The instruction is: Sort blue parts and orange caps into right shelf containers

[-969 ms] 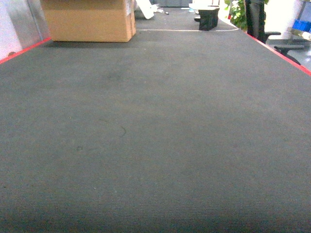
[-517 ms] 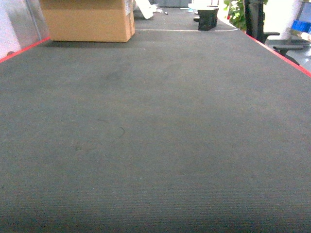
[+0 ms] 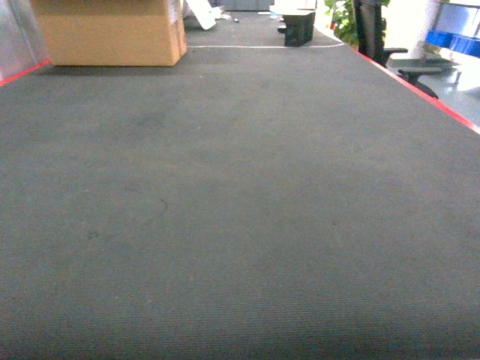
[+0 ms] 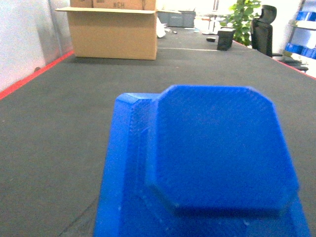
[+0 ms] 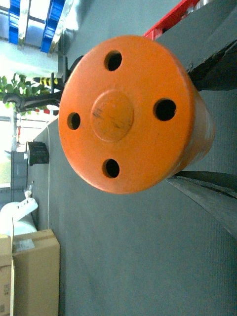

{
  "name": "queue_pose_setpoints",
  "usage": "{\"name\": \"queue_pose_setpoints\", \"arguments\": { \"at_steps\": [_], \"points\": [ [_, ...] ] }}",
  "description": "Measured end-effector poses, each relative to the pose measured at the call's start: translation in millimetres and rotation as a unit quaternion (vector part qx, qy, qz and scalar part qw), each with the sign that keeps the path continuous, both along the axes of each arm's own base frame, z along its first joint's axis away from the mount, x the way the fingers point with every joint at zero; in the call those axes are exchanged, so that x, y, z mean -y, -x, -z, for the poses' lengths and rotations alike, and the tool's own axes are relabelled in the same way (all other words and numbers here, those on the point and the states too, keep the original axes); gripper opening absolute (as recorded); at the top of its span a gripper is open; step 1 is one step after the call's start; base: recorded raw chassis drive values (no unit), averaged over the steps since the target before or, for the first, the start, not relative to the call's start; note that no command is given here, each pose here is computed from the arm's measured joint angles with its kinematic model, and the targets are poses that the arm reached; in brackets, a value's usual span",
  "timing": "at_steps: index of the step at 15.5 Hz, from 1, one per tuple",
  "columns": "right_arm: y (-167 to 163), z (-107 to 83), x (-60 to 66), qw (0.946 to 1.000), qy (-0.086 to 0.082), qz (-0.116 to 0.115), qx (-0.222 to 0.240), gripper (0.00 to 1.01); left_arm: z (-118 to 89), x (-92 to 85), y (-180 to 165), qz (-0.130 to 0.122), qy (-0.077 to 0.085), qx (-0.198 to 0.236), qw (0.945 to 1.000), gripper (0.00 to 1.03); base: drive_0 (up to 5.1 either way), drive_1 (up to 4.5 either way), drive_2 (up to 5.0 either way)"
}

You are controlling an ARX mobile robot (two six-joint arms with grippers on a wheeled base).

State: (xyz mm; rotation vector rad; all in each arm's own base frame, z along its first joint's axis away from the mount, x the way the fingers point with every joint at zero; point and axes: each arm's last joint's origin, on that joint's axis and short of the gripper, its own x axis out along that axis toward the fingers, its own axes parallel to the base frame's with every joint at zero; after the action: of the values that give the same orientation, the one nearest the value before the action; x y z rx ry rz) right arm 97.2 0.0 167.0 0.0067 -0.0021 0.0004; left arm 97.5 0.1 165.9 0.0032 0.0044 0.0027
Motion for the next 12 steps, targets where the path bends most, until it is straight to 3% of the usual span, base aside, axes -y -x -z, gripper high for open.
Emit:
{"name": "queue_pose_setpoints", "arguments": {
  "at_steps": [12],
  "points": [
    [0.0, 0.0, 0.0, 1.0, 0.0, 0.0, 0.0, 0.39, 0.0, 0.1, 0.0, 0.001, 0.0, 0.0, 1.0, 0.43, -1.6, -1.58, -1.6]
  ]
}}
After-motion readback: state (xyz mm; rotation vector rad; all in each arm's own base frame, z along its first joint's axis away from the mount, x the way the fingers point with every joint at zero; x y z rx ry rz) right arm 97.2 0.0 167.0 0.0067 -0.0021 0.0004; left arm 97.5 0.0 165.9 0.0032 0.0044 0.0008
